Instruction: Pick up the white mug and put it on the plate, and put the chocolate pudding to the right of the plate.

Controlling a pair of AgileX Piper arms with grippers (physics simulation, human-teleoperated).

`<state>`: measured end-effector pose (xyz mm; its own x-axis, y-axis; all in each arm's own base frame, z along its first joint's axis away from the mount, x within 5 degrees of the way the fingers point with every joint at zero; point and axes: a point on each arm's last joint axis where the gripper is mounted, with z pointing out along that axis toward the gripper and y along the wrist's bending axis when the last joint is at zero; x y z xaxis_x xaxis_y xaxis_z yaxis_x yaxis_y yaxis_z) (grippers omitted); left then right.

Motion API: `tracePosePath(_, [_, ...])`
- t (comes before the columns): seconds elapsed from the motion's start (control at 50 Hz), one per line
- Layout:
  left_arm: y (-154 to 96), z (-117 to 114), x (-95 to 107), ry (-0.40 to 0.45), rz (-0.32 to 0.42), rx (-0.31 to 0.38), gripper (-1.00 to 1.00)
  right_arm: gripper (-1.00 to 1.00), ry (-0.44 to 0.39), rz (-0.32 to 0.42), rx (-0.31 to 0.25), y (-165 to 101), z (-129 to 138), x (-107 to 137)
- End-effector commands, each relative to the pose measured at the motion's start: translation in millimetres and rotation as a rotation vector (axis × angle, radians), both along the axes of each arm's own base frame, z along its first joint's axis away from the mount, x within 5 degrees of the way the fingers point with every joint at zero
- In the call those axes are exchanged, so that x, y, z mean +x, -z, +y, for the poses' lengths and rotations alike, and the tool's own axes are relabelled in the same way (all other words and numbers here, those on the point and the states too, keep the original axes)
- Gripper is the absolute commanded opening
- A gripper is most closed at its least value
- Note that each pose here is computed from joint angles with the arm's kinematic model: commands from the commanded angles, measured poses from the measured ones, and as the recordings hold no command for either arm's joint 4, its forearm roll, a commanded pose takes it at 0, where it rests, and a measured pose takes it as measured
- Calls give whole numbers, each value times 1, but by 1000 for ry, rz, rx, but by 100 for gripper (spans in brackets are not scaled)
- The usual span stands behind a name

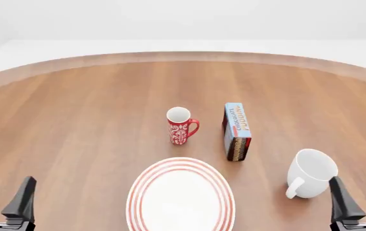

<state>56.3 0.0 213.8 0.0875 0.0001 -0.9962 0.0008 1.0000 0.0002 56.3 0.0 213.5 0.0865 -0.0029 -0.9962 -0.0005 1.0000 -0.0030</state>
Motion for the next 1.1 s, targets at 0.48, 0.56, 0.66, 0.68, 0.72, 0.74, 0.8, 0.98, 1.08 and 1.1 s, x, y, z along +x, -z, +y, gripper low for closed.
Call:
tracePosePath(0.48, [-1,-1,1,16,17,19,100,100,0,0,1,-1,0,0])
tracePosePath(0.56, [-3,-2,1,29,19,31,100,100,0,0,1,-1,0,0])
tracePosePath(0.66, [-8,-3,0,49,17,57,100,100,-1,0,1,-1,0,0])
tracePosePath(0.68, [-10,-3,-2,49,8,60,100,100,-1,0,1,-1,0,0])
tracePosePath(0.72, [-14,-3,-1,56,6,66,100,100,0,0,2,-1,0,0])
tracePosePath(0.74, [-16,-4,-2,60,4,70,100,100,0,0,3,-1,0,0])
tracePosePath(0.8, [-21,-4,-4,76,2,86,100,100,-1,0,2,-1,0,0])
tracePosePath(0.98, [-30,-8,2,121,1,124,100,100,-1,1,4,-1,0,0])
tracePosePath(1.08, [-35,-11,6,159,1,149,100,100,-1,1,4,-1,0,1])
tracePosePath(1.1, [-36,-12,7,168,1,154,100,100,-1,1,4,-1,0,1])
